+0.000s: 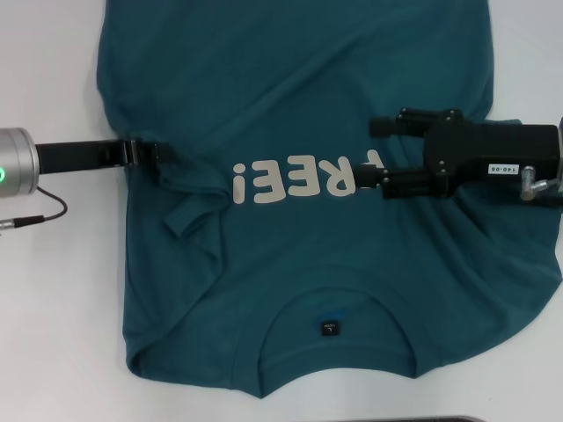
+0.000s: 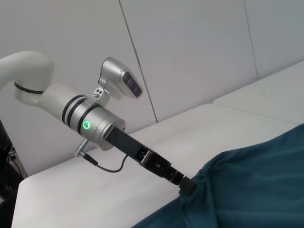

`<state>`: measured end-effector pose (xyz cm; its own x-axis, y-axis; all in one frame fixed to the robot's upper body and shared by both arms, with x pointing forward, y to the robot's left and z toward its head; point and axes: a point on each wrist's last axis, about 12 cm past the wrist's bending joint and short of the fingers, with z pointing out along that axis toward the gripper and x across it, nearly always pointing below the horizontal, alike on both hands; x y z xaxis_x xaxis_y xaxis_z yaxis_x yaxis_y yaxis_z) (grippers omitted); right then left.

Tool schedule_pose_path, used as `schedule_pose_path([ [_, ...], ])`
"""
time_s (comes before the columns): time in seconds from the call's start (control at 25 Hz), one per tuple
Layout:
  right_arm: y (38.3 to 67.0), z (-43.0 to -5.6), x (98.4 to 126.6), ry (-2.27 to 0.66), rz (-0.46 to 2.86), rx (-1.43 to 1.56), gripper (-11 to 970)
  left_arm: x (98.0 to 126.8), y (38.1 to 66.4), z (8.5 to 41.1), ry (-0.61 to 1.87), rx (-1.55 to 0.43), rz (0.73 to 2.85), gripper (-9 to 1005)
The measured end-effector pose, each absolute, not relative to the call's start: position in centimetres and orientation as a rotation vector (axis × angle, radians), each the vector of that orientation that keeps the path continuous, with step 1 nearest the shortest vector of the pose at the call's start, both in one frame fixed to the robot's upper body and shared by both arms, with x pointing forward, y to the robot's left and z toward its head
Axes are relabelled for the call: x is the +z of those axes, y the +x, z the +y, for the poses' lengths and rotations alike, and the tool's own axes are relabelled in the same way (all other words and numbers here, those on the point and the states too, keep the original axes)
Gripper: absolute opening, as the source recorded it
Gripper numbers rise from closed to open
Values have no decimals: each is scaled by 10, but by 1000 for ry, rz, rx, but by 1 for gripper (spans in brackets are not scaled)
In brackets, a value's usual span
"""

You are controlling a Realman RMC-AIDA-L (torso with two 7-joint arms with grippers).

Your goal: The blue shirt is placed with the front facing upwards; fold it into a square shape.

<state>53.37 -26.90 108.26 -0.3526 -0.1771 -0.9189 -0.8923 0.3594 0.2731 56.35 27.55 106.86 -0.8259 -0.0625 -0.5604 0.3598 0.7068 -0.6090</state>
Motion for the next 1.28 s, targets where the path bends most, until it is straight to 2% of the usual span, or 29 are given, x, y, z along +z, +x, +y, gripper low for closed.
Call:
schedule_pose_path([
  [0.24, 532, -270, 1081, -941, 1771, 1056, 916, 1071, 569, 276, 187, -982, 2348, 27],
  [0.56, 532, -269, 1081, -943, 1768, 1059, 916, 1076, 577, 256, 215, -1035, 2316, 28],
  [1.04, 530, -268, 1081, -944, 1764, 1069, 916, 1073, 585, 245, 155, -1059, 2294, 43],
  [1.28, 529, -269, 1080, -943, 1765, 1072, 916, 1076, 588, 238, 113, -1123, 2243, 260],
])
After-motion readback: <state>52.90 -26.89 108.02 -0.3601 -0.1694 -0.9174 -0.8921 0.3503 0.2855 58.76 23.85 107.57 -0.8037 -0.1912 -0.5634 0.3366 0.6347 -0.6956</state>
